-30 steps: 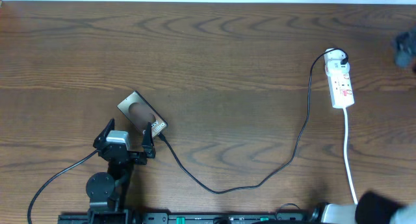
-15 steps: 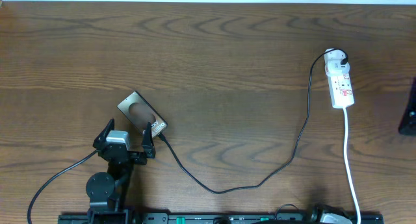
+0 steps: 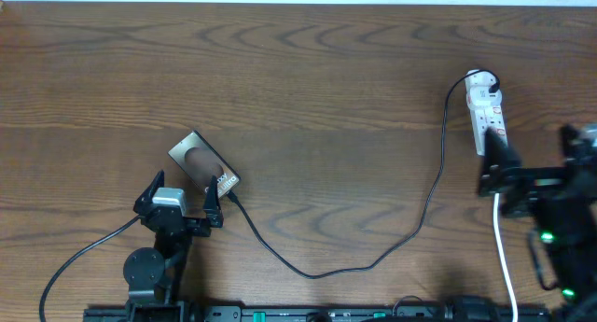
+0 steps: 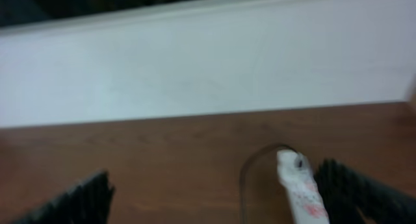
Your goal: Plug charger to phone and switch on socket
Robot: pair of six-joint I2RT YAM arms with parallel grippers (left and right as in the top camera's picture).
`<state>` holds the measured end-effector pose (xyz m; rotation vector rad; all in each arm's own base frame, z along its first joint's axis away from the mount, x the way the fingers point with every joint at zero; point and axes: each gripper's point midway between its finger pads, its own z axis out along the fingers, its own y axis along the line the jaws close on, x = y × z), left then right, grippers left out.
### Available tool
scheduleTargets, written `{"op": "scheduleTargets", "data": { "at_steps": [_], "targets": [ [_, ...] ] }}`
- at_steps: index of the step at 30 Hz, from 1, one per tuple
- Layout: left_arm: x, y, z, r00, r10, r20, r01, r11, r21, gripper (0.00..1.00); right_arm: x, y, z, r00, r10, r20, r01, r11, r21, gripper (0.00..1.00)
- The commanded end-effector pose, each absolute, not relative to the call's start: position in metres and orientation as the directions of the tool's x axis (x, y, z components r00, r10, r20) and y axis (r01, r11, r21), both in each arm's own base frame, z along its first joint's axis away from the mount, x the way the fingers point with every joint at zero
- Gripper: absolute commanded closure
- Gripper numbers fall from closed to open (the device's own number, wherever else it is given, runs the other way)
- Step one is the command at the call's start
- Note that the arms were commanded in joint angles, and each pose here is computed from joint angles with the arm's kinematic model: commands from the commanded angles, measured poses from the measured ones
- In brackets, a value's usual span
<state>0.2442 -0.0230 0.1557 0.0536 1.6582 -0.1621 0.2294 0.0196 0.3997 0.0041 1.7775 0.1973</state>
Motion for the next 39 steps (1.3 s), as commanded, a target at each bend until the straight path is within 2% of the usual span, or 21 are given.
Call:
{"op": "scheduleTargets", "data": {
  "at_steps": [1, 6, 12, 23, 32, 39],
  "targets": [
    [0.243, -0.025, 0.142, -0.142, -0.045, -0.989, 0.141, 0.988, -0.065, 0.05, 0.234, 0.037, 0.349, -0.256, 0.093, -0.962, -0.182, 0.973, 0.143, 0.01],
    [0.243, -0.025, 0.142, -0.142, -0.045, -0.989, 0.141, 0.988, -0.065, 0.06, 0.241, 0.049, 0.294, -0.236, 0.081, -0.968, -0.227, 0.964, 0.136, 0.01],
    [0.243, -0.025, 0.142, -0.142, -0.045, -0.989, 0.141, 0.988, -0.065, 0.06, 0.237, 0.054, 0.25, -0.181, 0.08, -0.98, -0.256, 0.958, 0.126, 0.01],
    [0.243, -0.025, 0.142, -0.142, -0.045, -0.989, 0.141, 0.988, -0.065, 0.05, 0.222, 0.049, 0.218, -0.056, 0.092, -0.994, -0.249, 0.963, 0.103, 0.01],
    [0.243, -0.025, 0.142, -0.142, -0.045, -0.989, 0.141, 0.988, -0.065, 0.06, 0.224, 0.049, 0.2, -0.107, 0.084, -0.991, -0.242, 0.964, 0.108, 0.01],
    [0.243, -0.025, 0.142, -0.142, -0.045, -0.989, 0.141, 0.988, -0.065, 0.05, 0.219, 0.049, 0.166, -0.246, 0.07, -0.967, -0.227, 0.966, 0.128, 0.01]
  ]
}}
